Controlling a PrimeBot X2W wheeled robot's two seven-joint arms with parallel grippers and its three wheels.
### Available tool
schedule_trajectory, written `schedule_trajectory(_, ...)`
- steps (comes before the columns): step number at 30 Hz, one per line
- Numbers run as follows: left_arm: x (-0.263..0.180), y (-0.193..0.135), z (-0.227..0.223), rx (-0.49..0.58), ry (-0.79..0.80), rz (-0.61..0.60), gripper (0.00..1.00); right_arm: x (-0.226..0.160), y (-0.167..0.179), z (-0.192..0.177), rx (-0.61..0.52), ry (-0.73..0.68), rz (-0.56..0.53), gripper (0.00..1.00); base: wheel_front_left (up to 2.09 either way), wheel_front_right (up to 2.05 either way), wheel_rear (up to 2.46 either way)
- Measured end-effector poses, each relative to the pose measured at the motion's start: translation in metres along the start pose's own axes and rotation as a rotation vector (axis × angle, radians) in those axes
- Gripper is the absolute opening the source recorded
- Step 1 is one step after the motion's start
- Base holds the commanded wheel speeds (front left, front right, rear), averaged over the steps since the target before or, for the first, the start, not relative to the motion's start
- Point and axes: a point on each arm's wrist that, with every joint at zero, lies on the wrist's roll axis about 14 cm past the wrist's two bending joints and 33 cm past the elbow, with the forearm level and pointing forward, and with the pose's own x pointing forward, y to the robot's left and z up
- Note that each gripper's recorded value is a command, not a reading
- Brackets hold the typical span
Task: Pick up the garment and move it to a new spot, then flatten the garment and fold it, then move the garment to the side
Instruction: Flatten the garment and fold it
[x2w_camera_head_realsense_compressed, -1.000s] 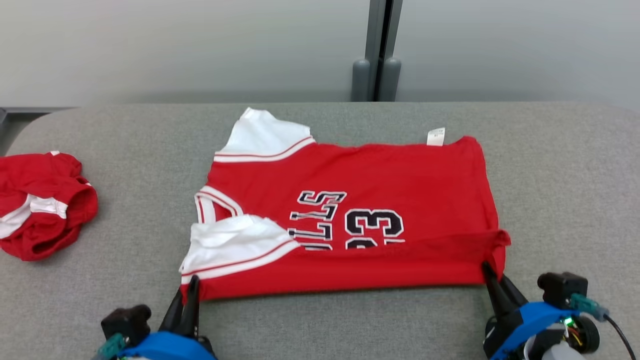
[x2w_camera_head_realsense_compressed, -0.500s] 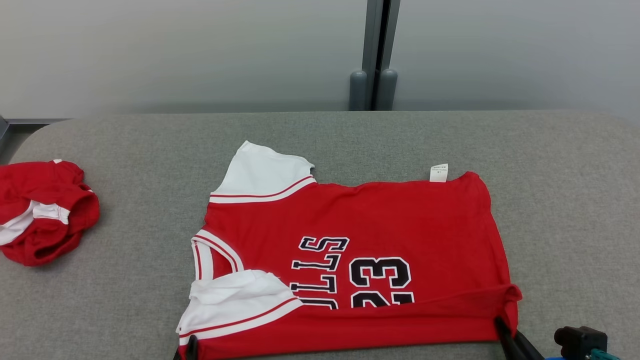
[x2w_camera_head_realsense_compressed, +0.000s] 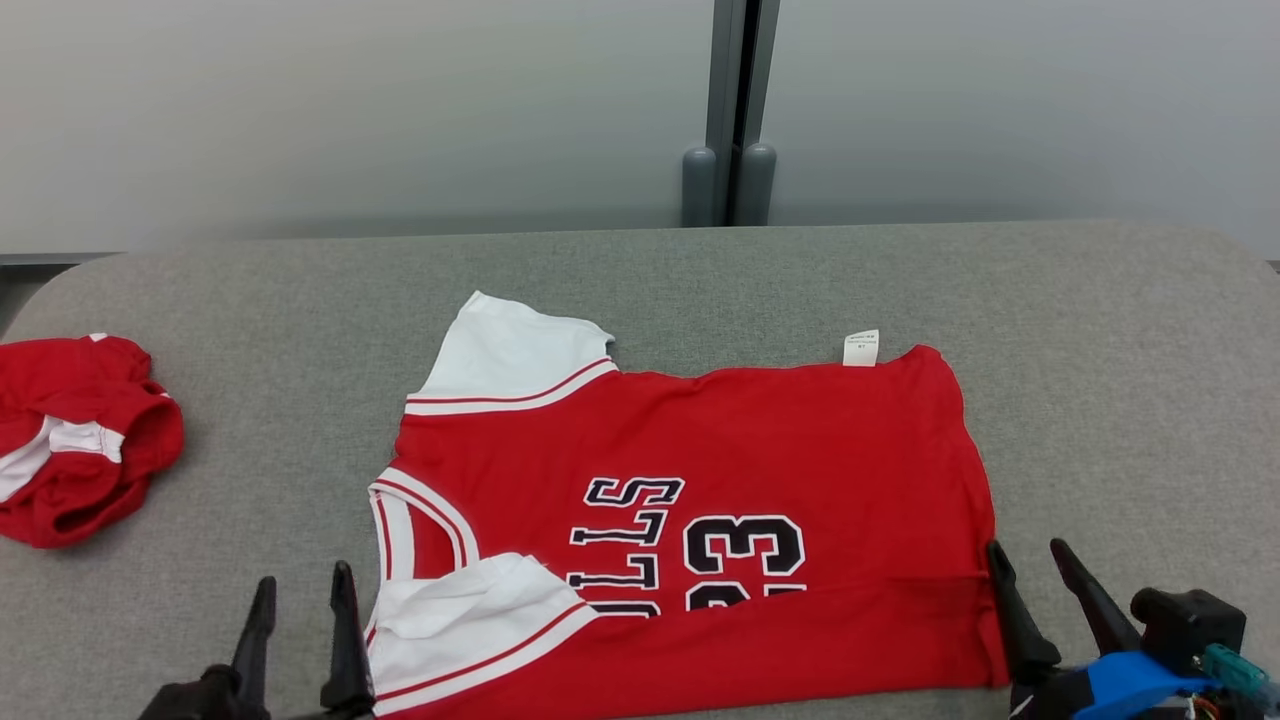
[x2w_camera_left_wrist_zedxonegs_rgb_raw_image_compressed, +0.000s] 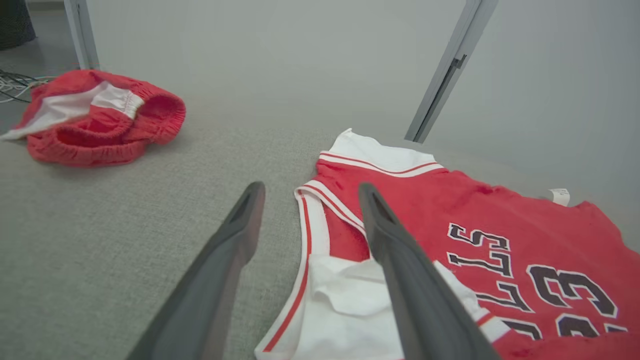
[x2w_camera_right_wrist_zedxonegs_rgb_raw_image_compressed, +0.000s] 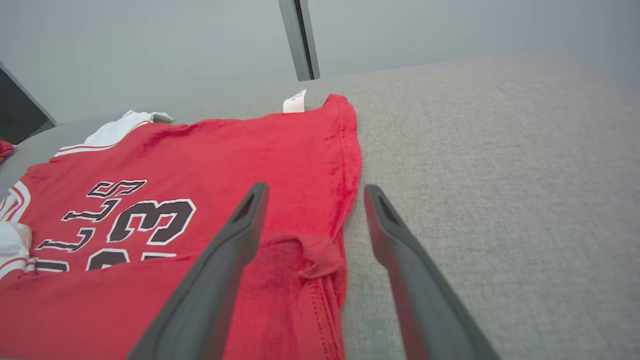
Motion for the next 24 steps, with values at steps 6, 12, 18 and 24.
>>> schedule_trajectory(6,0.014,-0.002,0.039,0.081,-0.125,-0.016,1.0,0.014,0.021,0.038,-0.014,-0.154,0.044,1.0,0.0,0.0,0.0)
schedule_trajectory(12,0.024,-0.001,0.045,0.152,-0.14,-0.027,1.0,0.023,0.036,0.056,-0.046,-0.22,0.073,1.0,0.0,0.0,0.0)
schedule_trajectory(18,0.03,0.012,0.042,0.232,-0.116,-0.016,1.0,0.025,0.04,0.059,-0.068,-0.233,0.072,1.0,0.0,0.0,0.0)
schedule_trajectory(24,0.031,0.023,0.046,0.238,-0.119,0.002,1.0,0.02,0.034,0.053,-0.088,-0.22,0.049,1.0,0.0,0.0,0.0)
